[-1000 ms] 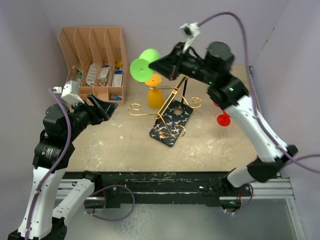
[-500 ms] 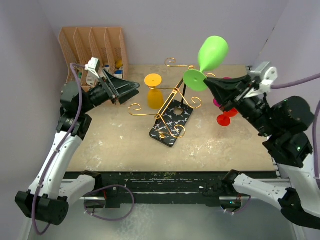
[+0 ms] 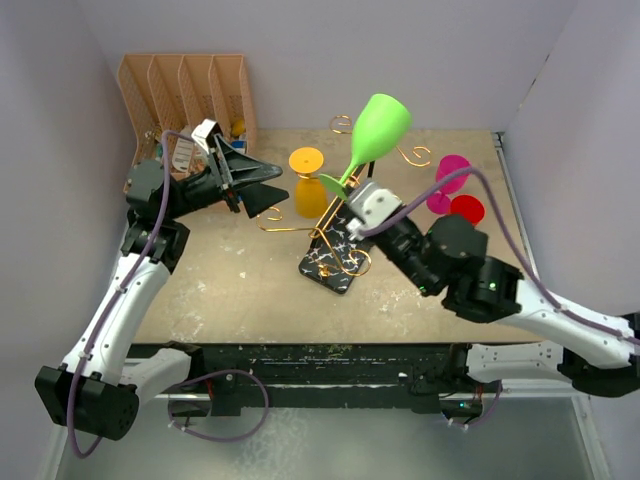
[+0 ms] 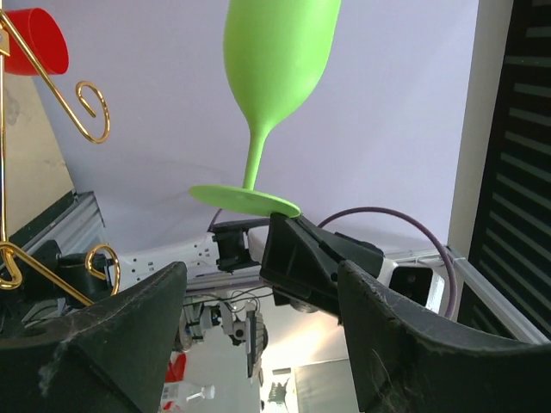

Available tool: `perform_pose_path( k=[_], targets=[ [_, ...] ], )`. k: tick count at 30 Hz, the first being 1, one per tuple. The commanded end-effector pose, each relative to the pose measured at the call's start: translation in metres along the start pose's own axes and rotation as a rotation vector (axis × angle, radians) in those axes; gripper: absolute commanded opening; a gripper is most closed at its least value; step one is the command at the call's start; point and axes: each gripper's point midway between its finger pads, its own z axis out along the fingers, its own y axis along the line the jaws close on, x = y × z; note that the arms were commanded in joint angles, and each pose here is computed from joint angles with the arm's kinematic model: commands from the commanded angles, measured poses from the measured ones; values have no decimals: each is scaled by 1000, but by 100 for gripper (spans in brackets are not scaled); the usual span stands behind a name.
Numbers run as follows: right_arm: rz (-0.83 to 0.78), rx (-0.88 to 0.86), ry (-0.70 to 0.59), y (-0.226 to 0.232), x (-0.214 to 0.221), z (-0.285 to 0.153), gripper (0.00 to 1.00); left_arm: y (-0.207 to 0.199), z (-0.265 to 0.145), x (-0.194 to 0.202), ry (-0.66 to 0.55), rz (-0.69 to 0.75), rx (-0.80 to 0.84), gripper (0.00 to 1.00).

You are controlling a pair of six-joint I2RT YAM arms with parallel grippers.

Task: Take the wine glass off the wine glass rack

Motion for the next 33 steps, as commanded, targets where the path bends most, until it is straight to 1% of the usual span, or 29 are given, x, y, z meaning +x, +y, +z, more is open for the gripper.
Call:
perform_pose_path(
  k=[1, 10, 22, 25, 29, 33],
  targets=[
    [-141, 178, -53, -19, -25, 1, 0, -8, -2, 7, 29, -23, 30, 74],
    [-310, 187, -94, 17, -29, 11, 0, -10, -6, 13, 34, -31, 31, 73],
    [-552, 155, -117, 71, -13, 16, 0, -3, -8, 14, 31, -59, 37, 73],
    [-580, 136, -123, 83, -12, 17, 0, -3, -8, 15, 29, -61, 40, 69],
    [-623, 128, -127, 94, -8, 19, 0, -7, -10, 17, 35, -50, 55, 61],
    [-662, 122, -127, 100, -5, 19, 0, -10, -11, 20, 44, -35, 68, 57]
  ],
)
